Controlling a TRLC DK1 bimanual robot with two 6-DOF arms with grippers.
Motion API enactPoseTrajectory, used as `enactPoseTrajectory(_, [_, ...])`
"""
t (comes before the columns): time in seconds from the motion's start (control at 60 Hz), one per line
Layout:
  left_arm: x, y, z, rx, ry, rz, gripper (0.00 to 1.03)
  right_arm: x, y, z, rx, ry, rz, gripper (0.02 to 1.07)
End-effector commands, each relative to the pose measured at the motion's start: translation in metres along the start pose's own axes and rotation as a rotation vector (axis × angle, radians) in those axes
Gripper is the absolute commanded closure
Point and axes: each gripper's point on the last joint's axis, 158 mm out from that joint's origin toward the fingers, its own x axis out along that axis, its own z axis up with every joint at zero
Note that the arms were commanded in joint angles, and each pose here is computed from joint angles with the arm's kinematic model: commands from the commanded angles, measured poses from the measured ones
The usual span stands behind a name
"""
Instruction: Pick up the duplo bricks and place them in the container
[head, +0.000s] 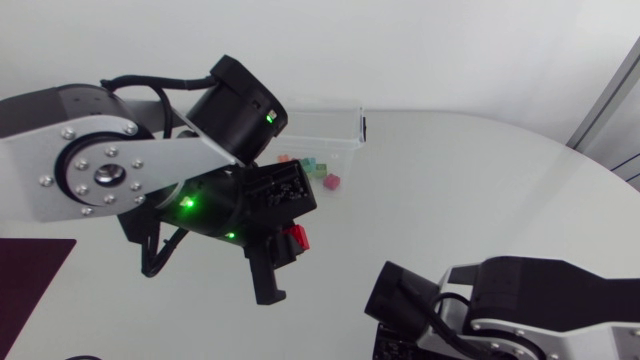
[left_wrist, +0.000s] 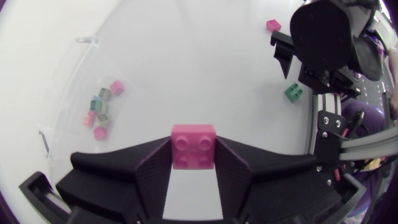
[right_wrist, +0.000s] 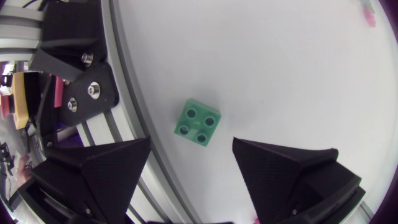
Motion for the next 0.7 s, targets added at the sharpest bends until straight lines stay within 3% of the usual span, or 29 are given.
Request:
enactPoseTrajectory(0.0, [-0.008, 0.006, 0.000, -0.029, -0.026, 0.022, 0.89, 0.007, 0.003, 0.002, 0.023, 0.017, 0.016, 0.12])
enactPoseTrajectory(0.1, [-0.016, 0.021, 0.013, -0.042, -0.096, 0.074, 0.89, 0.023, 0.000, 0.005, 0.038, 0.038, 0.018, 0.14])
enactPoseTrajectory(0.317, [-0.029, 0.062, 0.031, -0.118, -0.220, 0.182, 0.88, 0.030, -0.002, 0.006, 0.053, 0.057, 0.023, 0.41])
enactPoseTrajectory(0.5, [-0.038, 0.110, 0.045, -0.190, -0.331, 0.288, 0.87, 0.022, -0.013, 0.014, 0.086, -0.004, 0.013, 1.00])
enactPoseTrajectory(0.683, [-0.022, 0.161, 0.045, -0.274, -0.371, 0.366, 0.87, -0.005, -0.028, 0.023, 0.128, -0.085, -0.017, 1.02])
